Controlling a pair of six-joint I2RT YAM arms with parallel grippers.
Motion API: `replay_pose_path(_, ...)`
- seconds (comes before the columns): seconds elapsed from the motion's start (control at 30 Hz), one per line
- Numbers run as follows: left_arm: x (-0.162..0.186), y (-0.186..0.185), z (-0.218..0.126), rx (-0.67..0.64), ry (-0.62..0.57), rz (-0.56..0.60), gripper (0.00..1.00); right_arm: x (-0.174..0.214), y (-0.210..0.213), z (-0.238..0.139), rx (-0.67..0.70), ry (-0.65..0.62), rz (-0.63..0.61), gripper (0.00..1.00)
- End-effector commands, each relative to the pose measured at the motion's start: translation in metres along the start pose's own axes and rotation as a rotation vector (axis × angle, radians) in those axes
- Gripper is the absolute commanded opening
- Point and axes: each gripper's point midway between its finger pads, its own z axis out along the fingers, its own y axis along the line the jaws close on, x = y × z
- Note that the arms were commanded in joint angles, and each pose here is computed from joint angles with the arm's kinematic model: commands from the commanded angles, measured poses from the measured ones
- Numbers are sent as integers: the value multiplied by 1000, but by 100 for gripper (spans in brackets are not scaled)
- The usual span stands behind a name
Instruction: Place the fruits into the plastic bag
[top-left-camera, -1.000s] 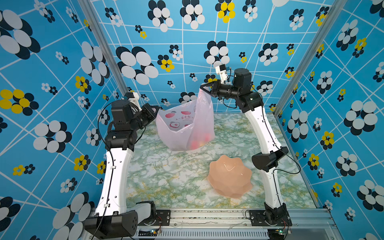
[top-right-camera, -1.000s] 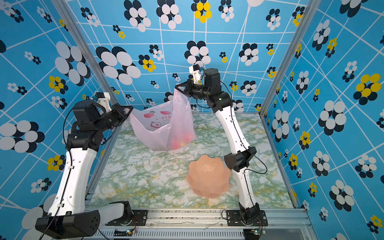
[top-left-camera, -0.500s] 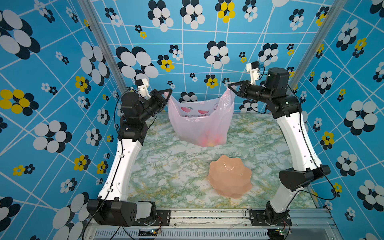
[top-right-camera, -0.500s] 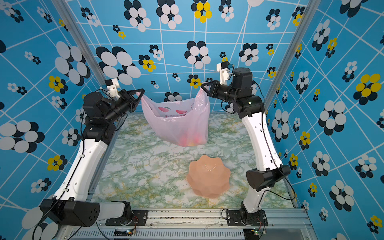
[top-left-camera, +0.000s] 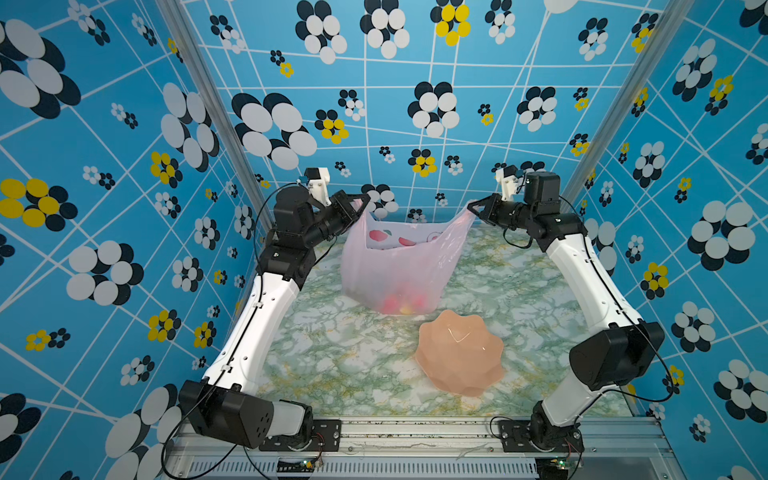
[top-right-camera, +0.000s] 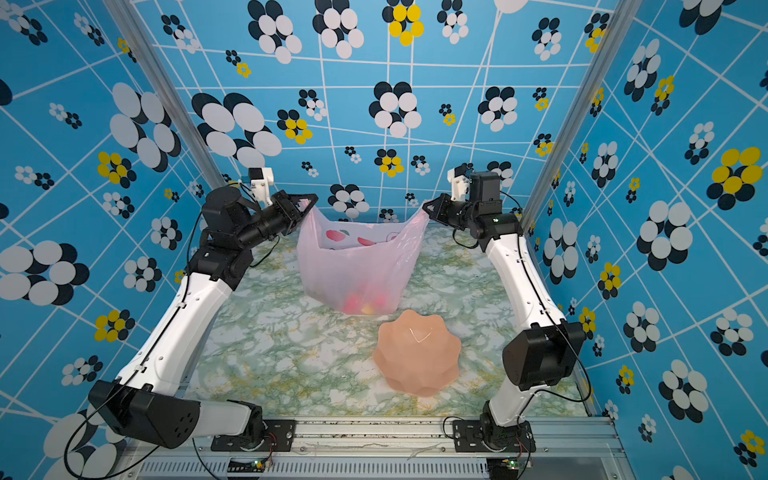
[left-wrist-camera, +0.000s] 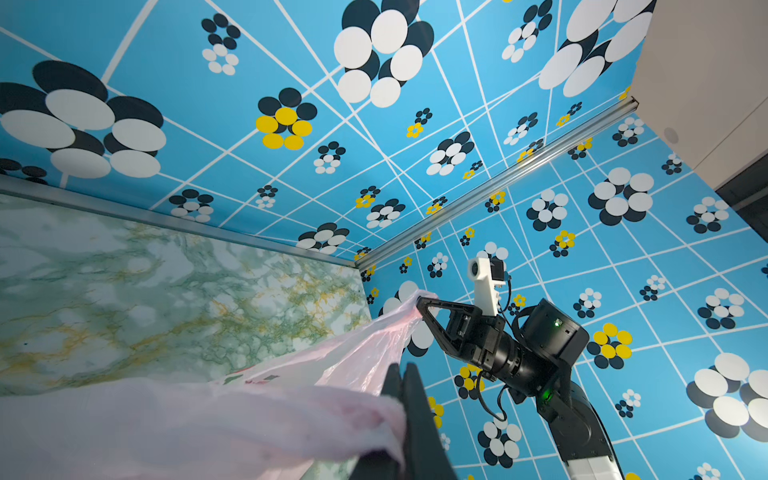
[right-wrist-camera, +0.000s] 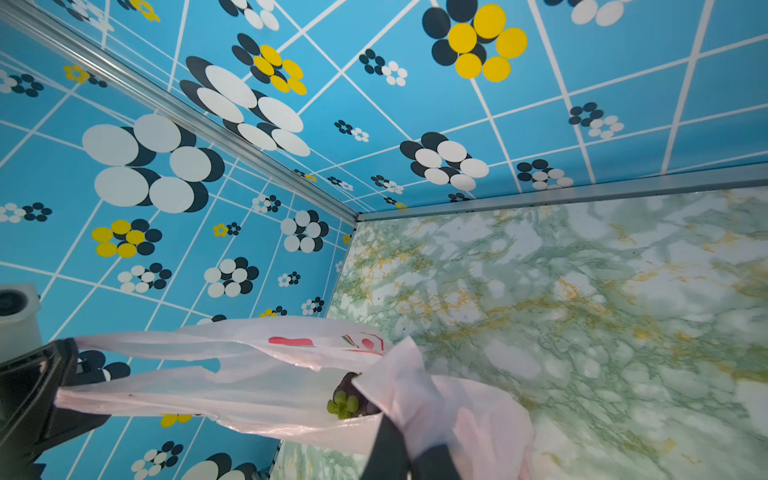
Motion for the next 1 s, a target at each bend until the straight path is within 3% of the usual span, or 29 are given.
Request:
replay_pose_path(0.0, -6, -3, -2, 8, -38, 55, 2, -35, 40, -41, -74, -135, -88, 0)
replay_pose_path(0.1, -5, -4, -1, 16, -35, 53, 2, -39, 42, -44, -72, -141, -94, 0)
replay_pose_path(0.17, -4, -2, 1, 17, -26, 51, 8, -40, 42, -43, -76, -139, -93, 0)
replay_pose_path(0.33, 1, 6, 4, -4, -11, 52, 42, -35, 39, -37, -85, -113, -73, 19)
replay_pose_path(0.4, 2, 8, 4, -14, -9, 64, 63, -35, 40, -39, -90, -119, -73, 27)
replay_pose_path(0.53, 3, 7, 1, -21, -7, 94, 83, -35, 42, -41, -88, -124, -73, 44)
replay_pose_path(0.6, 2, 6, -2, -25, -11, 112, 99, -34, 40, -43, -74, -120, -73, 54)
replay_pose_path(0.8, 0, 5, -12, -55, -26, 179, 99, -28, 32, -46, -31, -114, -57, 78)
replay_pose_path(0.97, 0, 4, -20, -67, -44, 229, 99, -22, 30, -52, -13, -116, -54, 89)
